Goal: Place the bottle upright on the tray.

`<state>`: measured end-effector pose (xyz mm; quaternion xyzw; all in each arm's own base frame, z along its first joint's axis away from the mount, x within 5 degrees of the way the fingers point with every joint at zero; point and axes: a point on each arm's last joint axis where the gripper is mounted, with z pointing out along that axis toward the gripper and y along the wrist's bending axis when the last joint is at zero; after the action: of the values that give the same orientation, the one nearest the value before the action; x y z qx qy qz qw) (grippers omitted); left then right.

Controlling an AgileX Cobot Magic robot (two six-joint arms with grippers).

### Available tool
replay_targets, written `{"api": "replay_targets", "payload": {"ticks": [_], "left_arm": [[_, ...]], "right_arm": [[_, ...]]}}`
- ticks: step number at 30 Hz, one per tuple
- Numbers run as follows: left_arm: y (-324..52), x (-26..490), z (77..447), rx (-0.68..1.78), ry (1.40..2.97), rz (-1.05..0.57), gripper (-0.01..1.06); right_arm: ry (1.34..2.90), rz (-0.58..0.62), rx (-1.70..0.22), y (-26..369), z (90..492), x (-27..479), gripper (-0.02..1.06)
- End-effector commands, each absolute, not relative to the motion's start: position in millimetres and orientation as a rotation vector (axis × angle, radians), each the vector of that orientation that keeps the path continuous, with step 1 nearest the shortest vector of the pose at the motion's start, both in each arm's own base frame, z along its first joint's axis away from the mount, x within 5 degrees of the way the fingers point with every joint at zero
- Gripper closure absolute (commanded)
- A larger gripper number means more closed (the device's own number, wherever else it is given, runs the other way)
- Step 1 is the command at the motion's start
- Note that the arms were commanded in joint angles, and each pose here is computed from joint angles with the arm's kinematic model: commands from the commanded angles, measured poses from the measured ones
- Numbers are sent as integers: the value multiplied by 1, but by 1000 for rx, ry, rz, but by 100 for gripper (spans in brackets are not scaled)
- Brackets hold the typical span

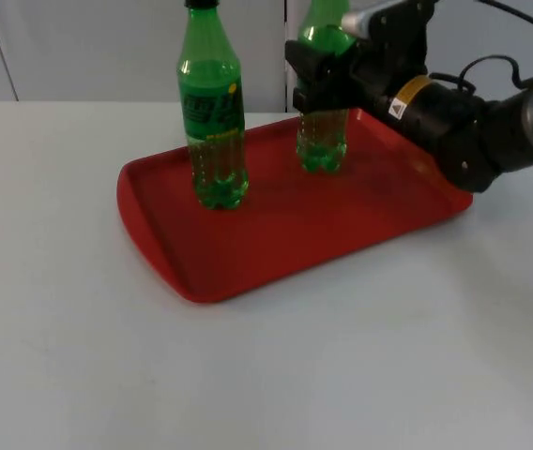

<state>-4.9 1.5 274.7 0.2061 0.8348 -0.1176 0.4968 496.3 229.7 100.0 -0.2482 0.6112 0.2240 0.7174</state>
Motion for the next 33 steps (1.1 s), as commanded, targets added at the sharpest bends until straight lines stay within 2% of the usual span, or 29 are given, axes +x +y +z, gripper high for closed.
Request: {"api": "replay_targets", "payload": {"ticks": [1, 12, 14, 16, 17, 21, 22, 24, 26, 33], "left_arm": [[2, -4, 274, 496, 2018, -291, 0], [2, -4, 274, 496, 2018, -291, 0], [2, -4, 274, 496, 2018, -291, 0], [2, -4, 274, 496, 2018, -291, 0], [2, -4, 274, 496, 2018, -291, 0], [2, -4, 274, 496, 2018, -291, 0], [2, -4, 274, 496, 2018, -291, 0], [2, -4, 274, 496, 2018, -291, 0], [2, -4, 274, 496, 2018, -291, 0], [2, -4, 274, 496, 2018, -291, 0]], "right_arm": [[1300, 493, -533, 227, 107, 498, 105], [1326, 494, -512, 226, 92, 498, 104], [1327, 495, -531, 227, 89, 497, 97], [1327, 495, -531, 227, 89, 497, 83], [1327, 495, -531, 227, 89, 497, 83], [1327, 496, -532, 227, 89, 497, 48], [1327, 496, -532, 227, 89, 497, 48], [1327, 496, -530, 227, 90, 497, 36], [1332, 499, -507, 226, 90, 498, 32], [1340, 503, -465, 225, 90, 499, 32]]}}
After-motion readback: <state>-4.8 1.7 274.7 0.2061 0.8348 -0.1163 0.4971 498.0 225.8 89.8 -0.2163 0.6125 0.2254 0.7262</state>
